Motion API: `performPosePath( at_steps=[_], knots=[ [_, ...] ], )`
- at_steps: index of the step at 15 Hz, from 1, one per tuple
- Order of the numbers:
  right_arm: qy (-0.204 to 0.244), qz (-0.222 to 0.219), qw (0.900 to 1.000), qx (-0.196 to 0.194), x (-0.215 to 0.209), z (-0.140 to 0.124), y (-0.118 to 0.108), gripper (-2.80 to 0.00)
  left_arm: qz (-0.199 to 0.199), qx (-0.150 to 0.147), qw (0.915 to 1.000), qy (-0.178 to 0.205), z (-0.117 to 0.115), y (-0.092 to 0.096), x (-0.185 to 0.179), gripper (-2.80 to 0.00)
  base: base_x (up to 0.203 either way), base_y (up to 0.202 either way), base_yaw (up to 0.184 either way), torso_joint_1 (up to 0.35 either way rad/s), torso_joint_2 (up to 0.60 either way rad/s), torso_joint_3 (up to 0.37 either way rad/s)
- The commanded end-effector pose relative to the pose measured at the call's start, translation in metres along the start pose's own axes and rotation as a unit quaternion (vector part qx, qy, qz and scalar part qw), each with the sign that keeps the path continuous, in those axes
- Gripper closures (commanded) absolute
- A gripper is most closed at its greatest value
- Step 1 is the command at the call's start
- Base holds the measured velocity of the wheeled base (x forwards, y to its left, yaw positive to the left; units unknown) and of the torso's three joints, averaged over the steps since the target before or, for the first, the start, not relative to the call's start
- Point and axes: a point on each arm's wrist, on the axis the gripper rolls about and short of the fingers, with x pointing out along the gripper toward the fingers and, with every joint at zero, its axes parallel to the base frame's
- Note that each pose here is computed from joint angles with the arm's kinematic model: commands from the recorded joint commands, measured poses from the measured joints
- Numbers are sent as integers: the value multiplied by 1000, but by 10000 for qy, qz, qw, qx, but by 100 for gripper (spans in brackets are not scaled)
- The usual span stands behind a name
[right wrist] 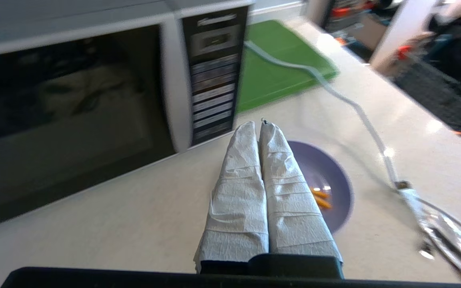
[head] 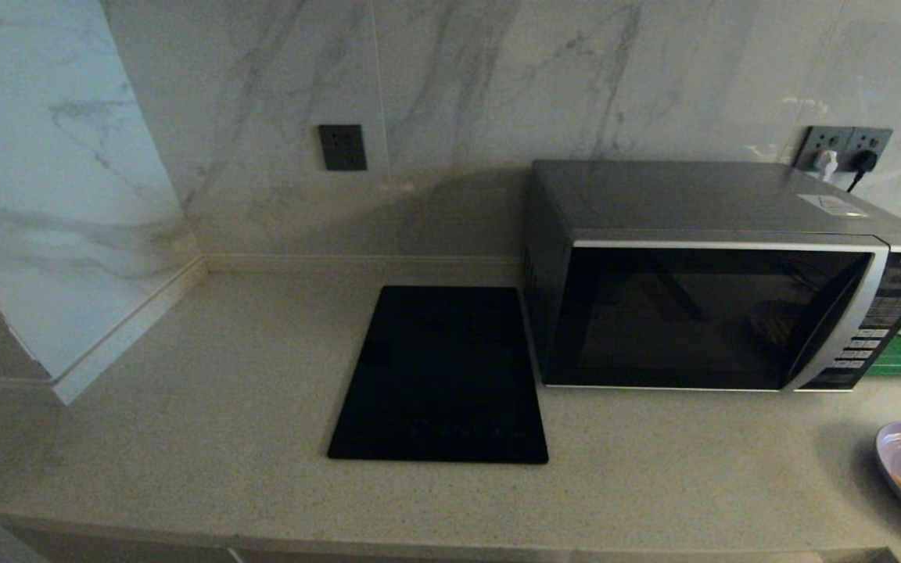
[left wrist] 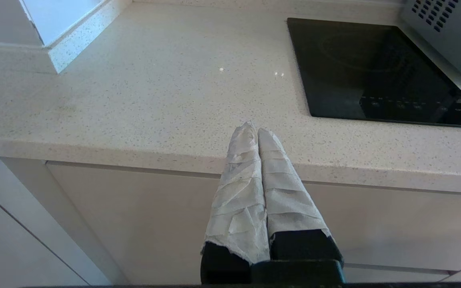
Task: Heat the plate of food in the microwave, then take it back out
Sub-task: Open the microwave oven
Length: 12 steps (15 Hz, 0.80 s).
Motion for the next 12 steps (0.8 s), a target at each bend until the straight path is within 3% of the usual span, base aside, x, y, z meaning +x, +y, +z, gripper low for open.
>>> performPosePath(
  at_steps=[1,5,7,8,12],
  knots=[
    [75,109,9999,-34,-1,-5,-1,0,4,-3,10000,5,0,0,0,0,0,0,0,0,0,0],
    [408,502,9977,-220,-2,-28,1,0,4,-3,10000,5,0,0,0,0,0,0,0,0,0,0],
    [682,621,9957,-104,10,-32,9,0,4,-3,10000,5,0,0,0,0,0,0,0,0,0,0],
    [806,630,9946,159,14,-28,13,0,4,-3,10000,0,0,0,0,0,0,0,0,0,0,0],
    [1458,515,9878,205,10,-12,13,0,4,-3,10000,-2,0,0,0,0,0,0,0,0,0,0]
  ],
)
